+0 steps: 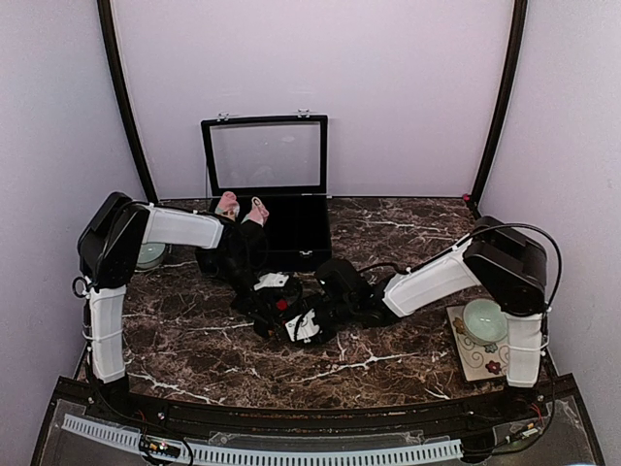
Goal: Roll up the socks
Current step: Pick up the sock from the center of the board.
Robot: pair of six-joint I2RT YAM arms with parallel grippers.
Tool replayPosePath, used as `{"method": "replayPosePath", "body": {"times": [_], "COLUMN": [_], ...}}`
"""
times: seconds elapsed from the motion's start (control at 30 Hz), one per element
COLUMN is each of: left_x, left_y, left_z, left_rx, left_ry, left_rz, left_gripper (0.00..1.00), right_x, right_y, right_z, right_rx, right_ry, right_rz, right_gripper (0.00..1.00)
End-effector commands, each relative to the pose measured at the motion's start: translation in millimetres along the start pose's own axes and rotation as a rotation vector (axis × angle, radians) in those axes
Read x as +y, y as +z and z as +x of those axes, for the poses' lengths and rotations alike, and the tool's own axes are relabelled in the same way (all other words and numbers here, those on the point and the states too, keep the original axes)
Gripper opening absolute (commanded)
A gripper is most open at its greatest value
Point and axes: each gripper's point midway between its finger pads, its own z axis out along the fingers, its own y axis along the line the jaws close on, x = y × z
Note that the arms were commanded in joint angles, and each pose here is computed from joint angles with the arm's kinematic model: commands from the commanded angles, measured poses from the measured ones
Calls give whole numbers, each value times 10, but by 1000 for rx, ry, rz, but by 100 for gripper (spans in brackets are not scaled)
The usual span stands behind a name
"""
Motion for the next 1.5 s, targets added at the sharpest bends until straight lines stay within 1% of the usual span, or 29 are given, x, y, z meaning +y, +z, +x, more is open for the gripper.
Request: {"method": "replayPosePath", "body": {"times": [0.0, 0.1, 0.23, 0.33, 0.5, 0.57, 0.63, 0.73, 0.8, 0.9, 0.97, 1.13, 1.2, 1.33, 1.4, 1.47], "left_x": [-346, -320, -206, -118, -110, -130, -146, -132, -106, -69, -60, -106, -200, -349, -425, -556], "left_y": [232, 246, 235, 211, 91, 34, -5, -57, -125, -276, -414, -791, -900, -1163, -1233, -1222], "left_z": [616, 624, 565, 489, 312, 261, 217, 192, 168, 110, 50, -29, -21, -56, -43, -29], "left_rx": [237, 256, 252, 234, 170, 150, 132, 118, 93, 37, 2, -104, -129, -175, -192, -206], "left_ry": [-93, -83, -83, -78, -51, -37, -20, -15, -26, -35, -32, -54, -64, -46, -44, -22], "left_rz": [158, 161, 142, 111, 74, 51, 33, -4, -31, -82, -126, -246, -283, -411, -465, -469], "left_gripper": [27, 28, 31, 34, 40, 42, 43, 44, 44, 44, 44, 45, 45, 45, 47, 47], "right_x": [-142, -171, -130, -80, -11, 85, 105, 48, 118, 256, 375, 560, 579, 572, 584, 620], "right_y": [54, 75, 93, 112, 210, 239, 257, 304, 323, 352, 366, 410, 405, 376, 355, 360], "right_z": [174, 254, 310, 381, 569, 627, 632, 593, 568, 423, 331, 219, 113, -93, -160, -176], "right_rx": [44, 54, 70, 91, 166, 193, 198, 221, 259, 257, 243, 246, 210, 135, 98, 80], "right_ry": [-19, -8, 5, 28, 125, 121, 120, 203, 252, 304, 365, 615, 719, 914, 1017, 1102], "right_rz": [41, 48, 17, 0, -48, -91, -106, -133, -197, -264, -299, -353, -368, -393, -398, -407], "right_gripper": [50, 48, 41, 34, 28, 25, 24, 20, 15, 8, 5, 0, 0, 0, 0, 0]}}
